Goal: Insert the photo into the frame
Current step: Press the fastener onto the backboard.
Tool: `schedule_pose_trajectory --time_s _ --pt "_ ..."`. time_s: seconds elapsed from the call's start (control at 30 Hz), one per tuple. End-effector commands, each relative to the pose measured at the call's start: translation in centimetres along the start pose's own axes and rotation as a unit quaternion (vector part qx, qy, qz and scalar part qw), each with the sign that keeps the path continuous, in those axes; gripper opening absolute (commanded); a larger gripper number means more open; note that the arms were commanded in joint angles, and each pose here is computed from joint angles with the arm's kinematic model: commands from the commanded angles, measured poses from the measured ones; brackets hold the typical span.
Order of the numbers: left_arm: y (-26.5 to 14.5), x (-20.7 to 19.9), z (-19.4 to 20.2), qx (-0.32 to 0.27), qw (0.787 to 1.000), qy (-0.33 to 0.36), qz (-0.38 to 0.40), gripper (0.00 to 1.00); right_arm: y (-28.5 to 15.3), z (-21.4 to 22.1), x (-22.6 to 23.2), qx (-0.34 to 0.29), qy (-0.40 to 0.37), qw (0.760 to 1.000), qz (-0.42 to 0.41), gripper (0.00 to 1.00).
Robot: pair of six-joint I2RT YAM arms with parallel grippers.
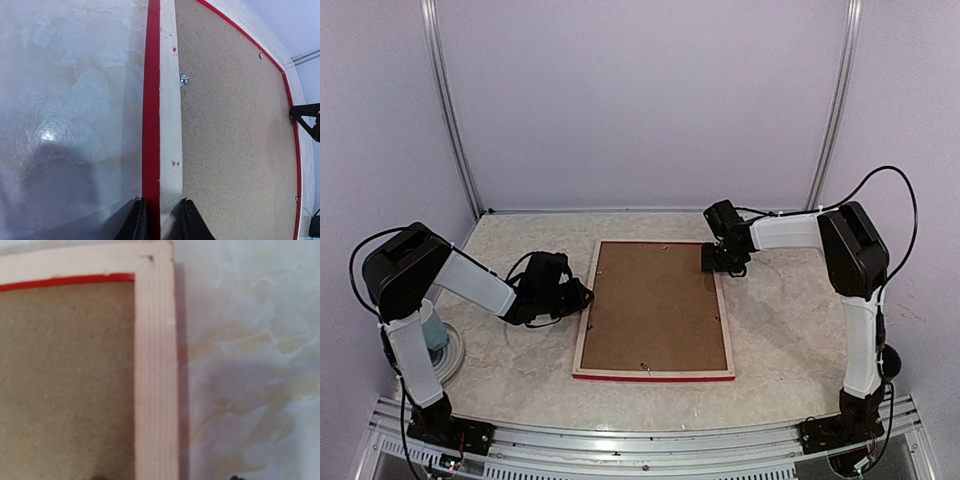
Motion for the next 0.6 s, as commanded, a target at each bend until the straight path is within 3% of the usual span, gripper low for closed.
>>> schedule_pose_trajectory --time_s 0.0,0.57 --pt "-0.3 7.9 7.7 0.137 0.982 -0.013 -0.128 0.11 1.4 2.7 -1.0 0.034 -0.008 0.999 0.009 0.56" --pt "-0.4 7.9 7.8 0.14 0.982 -0.014 -0.128 0.11 0.4 3.8 -2.0 0.039 -0.009 0.999 0.002 0.4"
Point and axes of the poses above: each gripper's point midway between its finger pads, its own y axis out along the fingers, its own x axis along the line the jaws close on, z = x × y, the point moved 1 cm from there along -y, back along the fingers, and after that the axes turned 5 degrees about -y, right-handed, at the moved point
